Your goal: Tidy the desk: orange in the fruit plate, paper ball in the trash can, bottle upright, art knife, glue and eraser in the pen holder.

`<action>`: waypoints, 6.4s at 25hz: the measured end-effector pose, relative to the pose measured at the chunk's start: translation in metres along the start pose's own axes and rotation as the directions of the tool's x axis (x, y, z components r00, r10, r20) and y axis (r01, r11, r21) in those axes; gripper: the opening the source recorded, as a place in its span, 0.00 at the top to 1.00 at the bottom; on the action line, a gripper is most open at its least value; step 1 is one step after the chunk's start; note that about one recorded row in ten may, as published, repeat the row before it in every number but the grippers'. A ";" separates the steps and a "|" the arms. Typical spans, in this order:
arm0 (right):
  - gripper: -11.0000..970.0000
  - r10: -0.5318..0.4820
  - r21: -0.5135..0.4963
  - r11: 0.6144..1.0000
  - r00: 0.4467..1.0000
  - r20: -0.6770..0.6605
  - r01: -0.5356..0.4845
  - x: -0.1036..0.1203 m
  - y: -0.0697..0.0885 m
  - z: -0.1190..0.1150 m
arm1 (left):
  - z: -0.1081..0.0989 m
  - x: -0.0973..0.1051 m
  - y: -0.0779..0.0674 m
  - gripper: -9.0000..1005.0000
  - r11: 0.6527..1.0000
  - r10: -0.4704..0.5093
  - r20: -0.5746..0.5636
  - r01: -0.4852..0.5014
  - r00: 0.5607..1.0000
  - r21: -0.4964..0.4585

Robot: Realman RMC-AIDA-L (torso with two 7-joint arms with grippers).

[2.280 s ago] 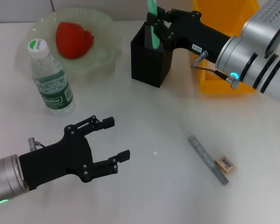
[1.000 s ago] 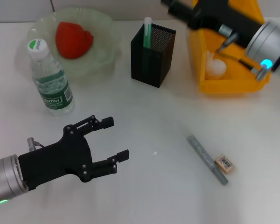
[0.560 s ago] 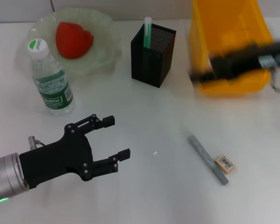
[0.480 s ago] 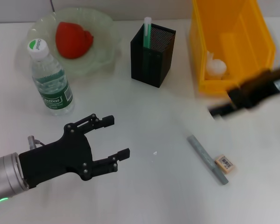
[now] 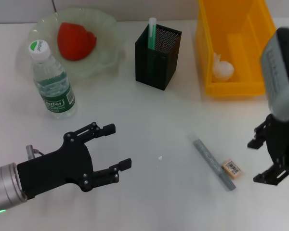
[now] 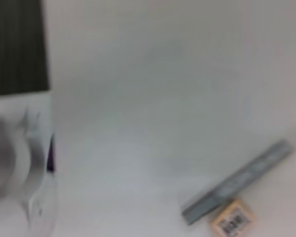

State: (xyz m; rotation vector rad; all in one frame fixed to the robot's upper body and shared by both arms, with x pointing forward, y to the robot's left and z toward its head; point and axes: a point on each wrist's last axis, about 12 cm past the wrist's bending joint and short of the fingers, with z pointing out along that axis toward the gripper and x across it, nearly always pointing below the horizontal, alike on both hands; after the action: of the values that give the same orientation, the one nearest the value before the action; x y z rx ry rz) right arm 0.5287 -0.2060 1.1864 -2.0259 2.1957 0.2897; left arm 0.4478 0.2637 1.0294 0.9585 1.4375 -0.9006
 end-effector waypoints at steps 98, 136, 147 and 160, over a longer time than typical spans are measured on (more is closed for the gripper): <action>0.56 0.226 0.345 0.818 0.809 0.543 -0.460 -0.086 -0.112 0.008 | -0.006 0.005 -0.004 0.19 1.000 -0.008 -0.021 0.008 1.000 -0.022; 0.20 0.601 0.233 0.735 0.771 0.210 -0.637 -0.069 -0.018 -0.017 | -0.008 0.005 -0.004 0.19 1.000 -0.008 -0.023 0.007 1.000 -0.027; 0.20 0.649 0.107 0.750 0.757 0.074 -0.653 -0.069 -0.019 0.040 | -0.008 0.006 -0.004 0.19 0.999 -0.011 -0.023 0.011 1.000 -0.030; 0.20 0.664 0.119 0.741 0.748 0.019 -0.661 -0.064 -0.025 0.065 | -0.008 0.006 -0.003 0.19 0.999 -0.009 -0.024 0.008 1.000 -0.032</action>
State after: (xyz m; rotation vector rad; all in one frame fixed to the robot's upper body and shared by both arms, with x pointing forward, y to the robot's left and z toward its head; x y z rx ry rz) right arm 0.5575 -0.1307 1.1367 -1.1078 2.8008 0.1918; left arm 0.4415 0.2704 1.0243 0.9431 1.4733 -0.8728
